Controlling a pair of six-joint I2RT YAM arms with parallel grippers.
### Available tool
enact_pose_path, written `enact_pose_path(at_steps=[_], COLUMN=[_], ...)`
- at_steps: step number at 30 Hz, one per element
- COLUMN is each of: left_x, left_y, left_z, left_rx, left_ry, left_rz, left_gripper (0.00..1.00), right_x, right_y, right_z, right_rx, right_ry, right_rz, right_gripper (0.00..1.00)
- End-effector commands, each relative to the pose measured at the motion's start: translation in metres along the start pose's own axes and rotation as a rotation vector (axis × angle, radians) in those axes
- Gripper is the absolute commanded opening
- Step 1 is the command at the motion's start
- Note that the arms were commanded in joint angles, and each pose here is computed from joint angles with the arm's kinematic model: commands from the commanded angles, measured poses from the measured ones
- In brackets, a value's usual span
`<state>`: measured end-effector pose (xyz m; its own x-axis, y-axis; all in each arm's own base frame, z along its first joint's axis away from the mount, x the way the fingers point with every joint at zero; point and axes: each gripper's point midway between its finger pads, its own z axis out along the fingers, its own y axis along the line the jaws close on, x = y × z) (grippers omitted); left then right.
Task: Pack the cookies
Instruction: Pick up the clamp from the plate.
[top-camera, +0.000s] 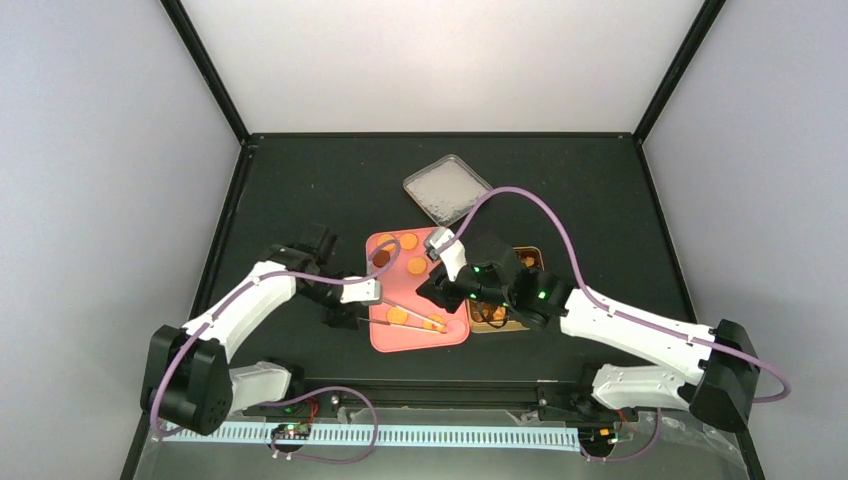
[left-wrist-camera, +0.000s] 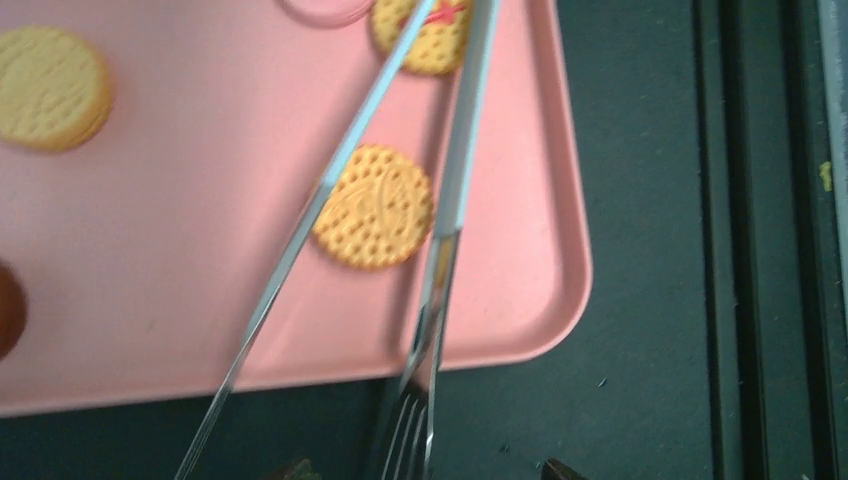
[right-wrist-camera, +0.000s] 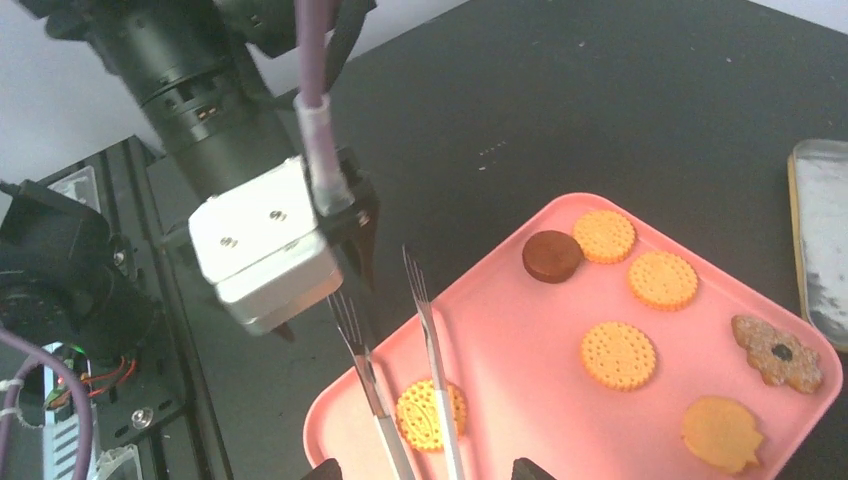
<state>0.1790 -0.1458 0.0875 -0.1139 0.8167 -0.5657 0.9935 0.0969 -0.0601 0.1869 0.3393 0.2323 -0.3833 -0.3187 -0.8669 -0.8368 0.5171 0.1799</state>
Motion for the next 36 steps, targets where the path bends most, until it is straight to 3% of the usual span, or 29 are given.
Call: enact_pose_path(at_steps=[1,7,17,25,29,33,36], left_x=[-0.018,-0.024,-0.03,-0.023,-0.019,-0.008,-0.006], left_y=[-0.004,-0.008,-0.008,-0.01,-0.011,-0.011,-0.009], left_z=[0.01,0.035,0.063,0.068,0.066,0.068,0.069], left_rx=[0.028,0.072,0.104,0.102,0.089,0.076,0.063], left_ry=[0.004,0.048,0.143,0.176,0.189,0.226,0.233], left_rz=[0.069,0.113,0.153,0.149,0.149,0.132,0.129], left_gripper=[0.59,0.54,0.34,0.11,0.11,0.25,0.26], right_x=[0.0,0.006,0.02,0.028,0.026,0.023,0.021], right_y=[-0.014,-0.022,-0.03,-0.036,-0.036,-0.036,-0.035], right_z=[-0.005,-0.018,-0.041,-0.051,-0.053,-0.053,-0.053], right_rx=[0.048,0.077,0.106,0.134,0.135,0.134,0.129], right_ry=[-0.031,-0.053,-0.092,-0.104,-0.111,-0.117,-0.122], right_rz=[0.071,0.117,0.186,0.2,0.199,0.195,0.196], right_gripper=[0.45,0.45,0.4,0.38,0.38,0.38,0.38])
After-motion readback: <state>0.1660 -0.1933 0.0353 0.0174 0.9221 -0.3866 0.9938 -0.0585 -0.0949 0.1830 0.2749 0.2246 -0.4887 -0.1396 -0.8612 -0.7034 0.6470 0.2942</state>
